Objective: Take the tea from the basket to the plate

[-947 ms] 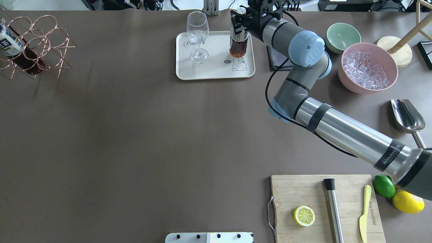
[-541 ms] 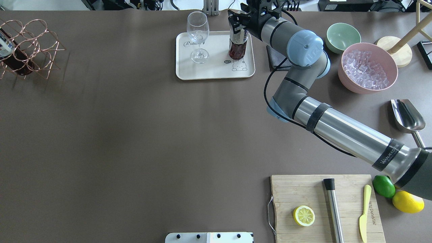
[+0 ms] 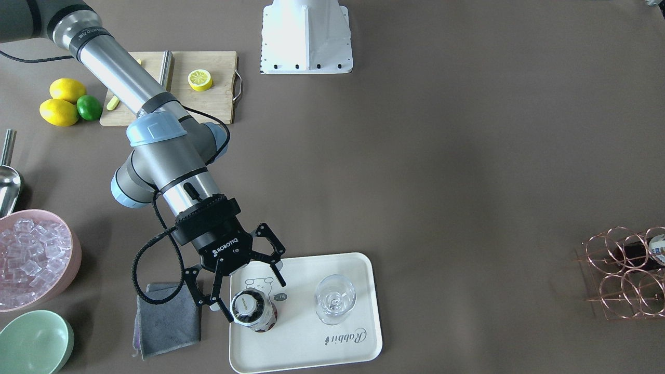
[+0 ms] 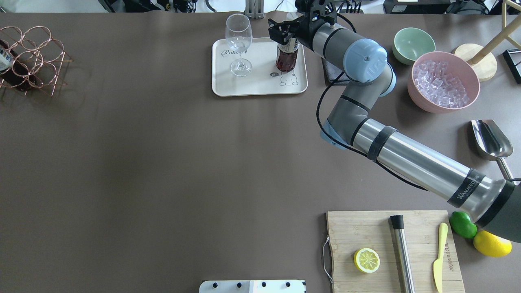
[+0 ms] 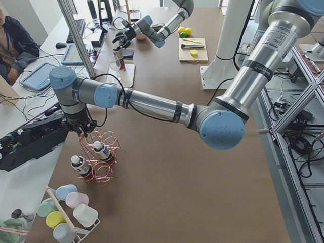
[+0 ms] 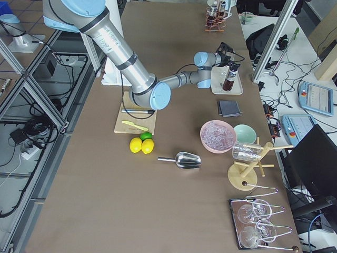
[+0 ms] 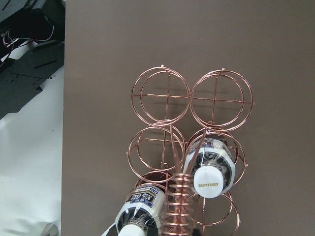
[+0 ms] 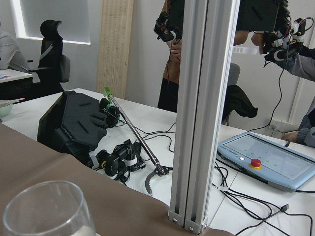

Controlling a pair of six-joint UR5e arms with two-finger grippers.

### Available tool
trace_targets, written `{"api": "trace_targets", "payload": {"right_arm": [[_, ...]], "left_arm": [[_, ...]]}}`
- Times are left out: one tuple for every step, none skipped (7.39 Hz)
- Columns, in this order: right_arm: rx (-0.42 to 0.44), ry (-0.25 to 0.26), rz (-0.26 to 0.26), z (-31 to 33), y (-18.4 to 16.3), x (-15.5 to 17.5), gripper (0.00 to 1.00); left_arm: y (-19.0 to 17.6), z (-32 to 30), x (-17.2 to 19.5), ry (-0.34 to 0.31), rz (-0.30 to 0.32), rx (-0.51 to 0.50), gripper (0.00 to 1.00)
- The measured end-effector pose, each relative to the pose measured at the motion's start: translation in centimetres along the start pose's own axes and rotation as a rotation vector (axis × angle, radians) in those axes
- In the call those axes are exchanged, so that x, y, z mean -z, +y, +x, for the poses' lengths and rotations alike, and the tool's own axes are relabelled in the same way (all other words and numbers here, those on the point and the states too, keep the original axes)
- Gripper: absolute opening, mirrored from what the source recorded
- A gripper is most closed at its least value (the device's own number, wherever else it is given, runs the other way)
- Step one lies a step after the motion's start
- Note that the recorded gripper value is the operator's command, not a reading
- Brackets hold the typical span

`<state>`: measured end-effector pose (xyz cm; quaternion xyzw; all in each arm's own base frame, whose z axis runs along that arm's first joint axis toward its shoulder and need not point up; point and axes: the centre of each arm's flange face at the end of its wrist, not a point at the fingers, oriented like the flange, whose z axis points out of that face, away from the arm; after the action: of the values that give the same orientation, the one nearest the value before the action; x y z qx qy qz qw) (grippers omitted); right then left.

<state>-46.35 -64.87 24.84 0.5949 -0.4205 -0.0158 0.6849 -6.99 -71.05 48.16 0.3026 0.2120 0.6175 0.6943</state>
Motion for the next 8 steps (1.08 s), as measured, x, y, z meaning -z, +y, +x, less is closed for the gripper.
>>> {"api": "trace_targets", "payload": {"right_arm": [[0.000,-0.003,0.003,0.1,-0.4,0.0,0.99],[0.000,-0.013,0.003,0.7,-1.9,0.2,0.99],[0.002,-0.034,-0.016,1.3,-4.8,0.8,0.99],[0.001,-0.044,-0.052,1.5,-8.1,1.9,0.99],[-0.012,-0.041,-0.085,2.0,-10.7,3.4,0.99],[-0.041,-0.030,-0.115,3.2,-12.0,5.3,0.99],[-0.072,-0.002,-0.152,5.2,-11.8,8.1,0.99],[-0.098,0.037,-0.211,7.3,-10.9,11.6,0.99]], "left_arm": [[0.2,0.4,-0.2,-0.004,0.000,-0.003,0.00],[0.3,0.7,-0.2,-0.007,0.000,-0.005,0.61],[0.3,0.8,-0.2,-0.009,0.001,-0.007,0.98],[0.0,0.9,0.0,-0.012,0.002,-0.005,0.98],[-0.3,1.0,0.2,-0.012,0.003,-0.005,0.98],[-0.4,1.1,0.3,-0.013,0.003,-0.005,0.98],[-0.6,1.3,0.4,-0.015,0.004,-0.006,0.98],[-0.6,1.3,0.6,-0.012,0.004,-0.002,0.98]]}}
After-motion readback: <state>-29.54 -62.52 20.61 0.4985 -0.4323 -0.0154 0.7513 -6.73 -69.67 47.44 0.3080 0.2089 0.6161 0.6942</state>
